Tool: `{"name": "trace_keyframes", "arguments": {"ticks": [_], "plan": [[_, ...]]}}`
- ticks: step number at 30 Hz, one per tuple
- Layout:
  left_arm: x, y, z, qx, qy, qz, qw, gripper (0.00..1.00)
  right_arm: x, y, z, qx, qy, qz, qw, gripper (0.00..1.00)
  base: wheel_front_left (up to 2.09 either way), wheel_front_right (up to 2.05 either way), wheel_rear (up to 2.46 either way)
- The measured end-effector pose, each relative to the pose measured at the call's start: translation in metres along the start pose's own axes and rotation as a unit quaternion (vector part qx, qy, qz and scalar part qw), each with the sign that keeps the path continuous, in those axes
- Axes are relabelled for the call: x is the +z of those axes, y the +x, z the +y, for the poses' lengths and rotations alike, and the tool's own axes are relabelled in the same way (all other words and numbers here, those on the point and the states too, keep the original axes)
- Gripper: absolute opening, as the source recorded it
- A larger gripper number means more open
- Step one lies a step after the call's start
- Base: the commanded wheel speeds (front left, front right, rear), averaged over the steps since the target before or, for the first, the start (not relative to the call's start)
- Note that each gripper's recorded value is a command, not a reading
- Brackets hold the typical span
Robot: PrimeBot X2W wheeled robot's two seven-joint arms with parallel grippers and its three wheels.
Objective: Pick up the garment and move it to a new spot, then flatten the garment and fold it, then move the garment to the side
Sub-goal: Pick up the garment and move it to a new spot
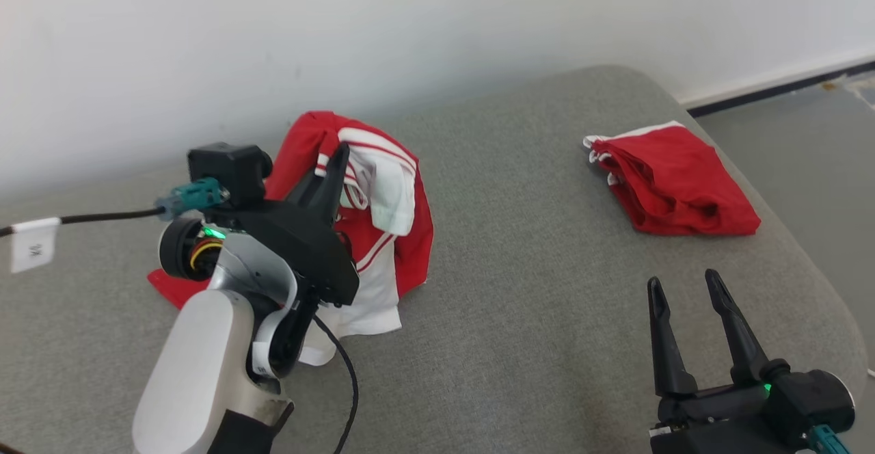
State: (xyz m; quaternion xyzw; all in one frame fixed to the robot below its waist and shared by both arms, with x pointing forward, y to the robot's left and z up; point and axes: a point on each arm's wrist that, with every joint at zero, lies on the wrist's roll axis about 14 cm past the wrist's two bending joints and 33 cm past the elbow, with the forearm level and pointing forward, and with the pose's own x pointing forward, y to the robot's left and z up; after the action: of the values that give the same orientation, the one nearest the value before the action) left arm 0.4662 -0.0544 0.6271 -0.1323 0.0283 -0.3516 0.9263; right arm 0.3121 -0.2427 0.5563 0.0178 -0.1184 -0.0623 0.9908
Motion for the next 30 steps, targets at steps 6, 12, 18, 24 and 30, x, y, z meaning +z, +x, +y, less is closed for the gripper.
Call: {"name": "trace_keyframes", "arguments": {"ticks": [6,12,18,24,30], "plan": [[-0.065,0.018,0.016,0.012,-0.006,0.065,0.998,0.0,-0.008,0.009,-0.002,-0.008,-0.003,0.012,1.0,1.0,0.0,0.0,0.0],[-0.113,0.043,0.034,0.019,-0.014,0.088,0.996,0.06,-0.026,0.013,-0.008,-0.023,-0.009,0.043,0.999,1.0,0.0,0.0,0.0],[-0.119,0.052,0.03,0.01,-0.009,0.053,0.998,1.0,-0.032,0.009,-0.016,-0.035,-0.015,0.055,0.998,1.0,0.0,0.0,0.0],[-0.109,0.037,0.025,0.012,0.004,0.007,1.0,1.0,-0.035,0.005,-0.005,-0.018,-0.007,0.058,0.998,1.0,0.0,0.0,0.0],[-0.116,-0.009,0.042,0.068,0.007,-0.005,0.998,1.0,-0.037,0.003,0.018,0.018,0.01,0.058,0.998,1.0,0.0,0.0,0.0]]}}
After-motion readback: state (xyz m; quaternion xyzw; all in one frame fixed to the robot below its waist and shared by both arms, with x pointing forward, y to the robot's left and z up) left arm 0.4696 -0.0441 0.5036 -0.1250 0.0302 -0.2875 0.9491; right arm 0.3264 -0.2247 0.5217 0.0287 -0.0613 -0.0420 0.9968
